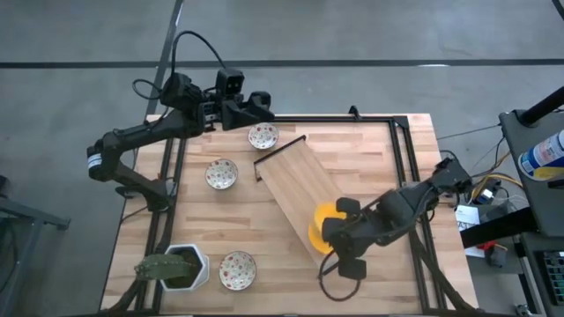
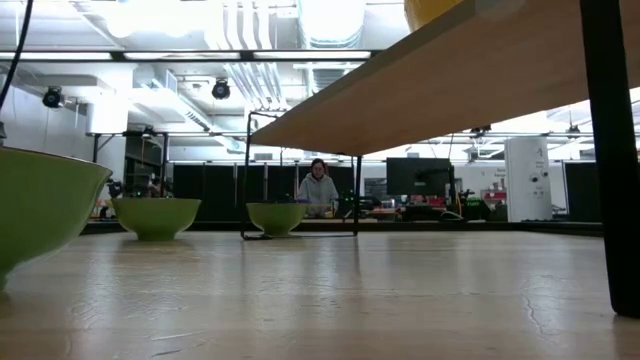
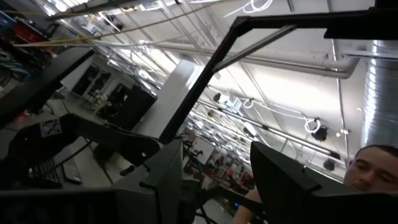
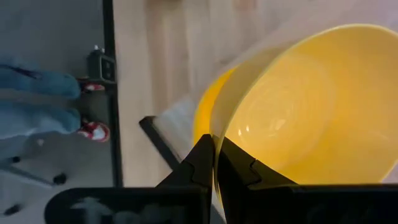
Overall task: Pick & Place Mini bowls
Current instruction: Stack the yellow bowl on the yellow bowl on the shelf
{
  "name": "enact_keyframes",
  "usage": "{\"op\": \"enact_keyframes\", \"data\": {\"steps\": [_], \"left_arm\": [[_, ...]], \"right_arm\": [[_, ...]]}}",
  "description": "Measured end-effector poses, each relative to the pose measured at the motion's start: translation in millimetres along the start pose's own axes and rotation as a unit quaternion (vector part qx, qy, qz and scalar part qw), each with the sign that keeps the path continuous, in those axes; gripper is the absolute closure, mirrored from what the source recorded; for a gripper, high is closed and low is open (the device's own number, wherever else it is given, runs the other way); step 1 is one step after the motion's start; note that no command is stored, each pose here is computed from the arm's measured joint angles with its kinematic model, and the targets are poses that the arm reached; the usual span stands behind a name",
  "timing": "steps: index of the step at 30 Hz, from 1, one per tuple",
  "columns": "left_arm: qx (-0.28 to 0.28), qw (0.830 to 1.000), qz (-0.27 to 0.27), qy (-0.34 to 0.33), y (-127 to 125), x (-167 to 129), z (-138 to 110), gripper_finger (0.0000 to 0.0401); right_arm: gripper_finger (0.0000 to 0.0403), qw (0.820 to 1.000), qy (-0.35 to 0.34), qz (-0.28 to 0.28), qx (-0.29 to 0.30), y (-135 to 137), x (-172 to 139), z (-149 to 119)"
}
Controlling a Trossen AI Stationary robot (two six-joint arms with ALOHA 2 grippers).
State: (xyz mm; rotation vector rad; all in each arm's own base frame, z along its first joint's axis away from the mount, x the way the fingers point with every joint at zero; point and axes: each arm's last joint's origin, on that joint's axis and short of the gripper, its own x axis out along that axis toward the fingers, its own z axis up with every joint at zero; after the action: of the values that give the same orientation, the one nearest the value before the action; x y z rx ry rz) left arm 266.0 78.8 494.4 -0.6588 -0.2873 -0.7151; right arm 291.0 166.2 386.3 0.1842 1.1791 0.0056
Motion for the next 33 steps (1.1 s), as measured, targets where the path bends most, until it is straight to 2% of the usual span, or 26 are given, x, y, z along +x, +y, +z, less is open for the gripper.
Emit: {"op": "enact_keyframes", "data": {"steps": [7, 12, 16, 22, 26, 33], "left_arm": [[-0.004, 1.000, -0.002, 0.011, 0, 0, -1, 0.0220], [-0.006, 1.000, -0.002, 0.015, 1, 0, -1, 0.0220], [-0.006, 1.000, -0.004, 0.018, 1, 0, -2, 0.0220], [-0.010, 1.000, -0.003, 0.019, 1, 0, -2, 0.0220], [-0.014, 1.000, -0.004, 0.022, 1, 0, -2, 0.0220], [-0.021, 0.999, 0.001, 0.024, 5, -1, -5, 0.0220]], "right_arm": [[0.0394, 0.999, 0.050, -0.019, 0.003, 11, 36, 5], [0.0394, 0.993, 0.106, -0.053, 0.023, 10, 54, 3], [0.0394, 0.988, 0.139, -0.062, 0.035, 6, 56, 3], [0.0391, 0.988, 0.140, -0.053, 0.050, 4, 54, 9], [0.0360, 0.987, 0.138, -0.050, 0.063, 2, 53, 11], [0.0271, 0.987, 0.137, -0.050, 0.067, -1, 52, 12]]}}
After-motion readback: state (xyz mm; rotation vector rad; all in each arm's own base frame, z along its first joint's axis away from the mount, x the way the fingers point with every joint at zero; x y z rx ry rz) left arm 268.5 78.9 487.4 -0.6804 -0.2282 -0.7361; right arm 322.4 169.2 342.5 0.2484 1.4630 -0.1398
